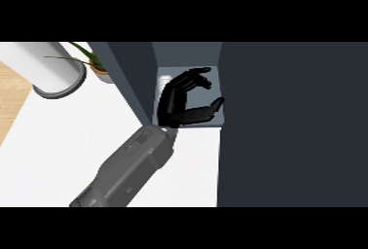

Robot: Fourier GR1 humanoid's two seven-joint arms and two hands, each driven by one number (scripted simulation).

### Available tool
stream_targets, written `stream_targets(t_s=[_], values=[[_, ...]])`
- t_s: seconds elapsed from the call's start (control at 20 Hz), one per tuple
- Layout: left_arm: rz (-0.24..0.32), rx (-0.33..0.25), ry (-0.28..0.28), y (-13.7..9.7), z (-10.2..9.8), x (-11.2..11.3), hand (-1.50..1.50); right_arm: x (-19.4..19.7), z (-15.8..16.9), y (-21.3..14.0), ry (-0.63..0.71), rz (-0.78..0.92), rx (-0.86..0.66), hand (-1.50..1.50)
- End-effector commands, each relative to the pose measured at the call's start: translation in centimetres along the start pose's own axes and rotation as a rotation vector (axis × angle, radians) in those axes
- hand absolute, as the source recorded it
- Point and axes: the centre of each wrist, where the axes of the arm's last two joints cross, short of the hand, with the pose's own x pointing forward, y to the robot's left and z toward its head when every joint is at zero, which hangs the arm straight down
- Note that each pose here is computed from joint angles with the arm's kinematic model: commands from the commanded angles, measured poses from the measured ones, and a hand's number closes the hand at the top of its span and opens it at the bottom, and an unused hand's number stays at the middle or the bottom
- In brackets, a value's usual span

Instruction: Pick up the bottled water, place it into the cabinet and close the cabinet

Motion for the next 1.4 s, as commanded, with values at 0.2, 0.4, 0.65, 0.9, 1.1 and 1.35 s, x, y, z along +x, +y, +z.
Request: stream_targets(t_s=[0.2, 0.4, 0.65, 0.9, 1.1, 1.35], values=[[0.13, -0.064, 0.078, -1.1, 8.7, -0.4, -1.5, 4.1, -1.3, 0.8, -0.031, 0.081, -0.027, -1.5], [0.097, 0.014, 0.062, 2.8, 12.4, 0.5, -1.5, 4.0, -1.5, 1.3, -0.041, 0.099, -0.037, -1.5], [0.089, 0.073, 0.054, 5.2, 18.2, 2.0, -1.5, 3.7, -0.9, 1.1, 0.023, 0.078, 0.099, -1.5], [0.094, 0.022, 0.036, 8.1, 20.9, 3.9, -1.5, 3.1, -2.0, 0.5, 0.011, 0.134, 0.37, 1.5], [0.064, 0.014, 0.015, 11.1, 23.0, 5.8, -1.5, 4.0, -2.9, 0.5, 0.012, 0.156, 0.522, 1.5], [0.04, 0.047, -0.01, 13.7, 25.8, 7.9, -1.5, 4.5, -3.9, 1.3, -0.007, 0.161, 0.56, 1.5]])
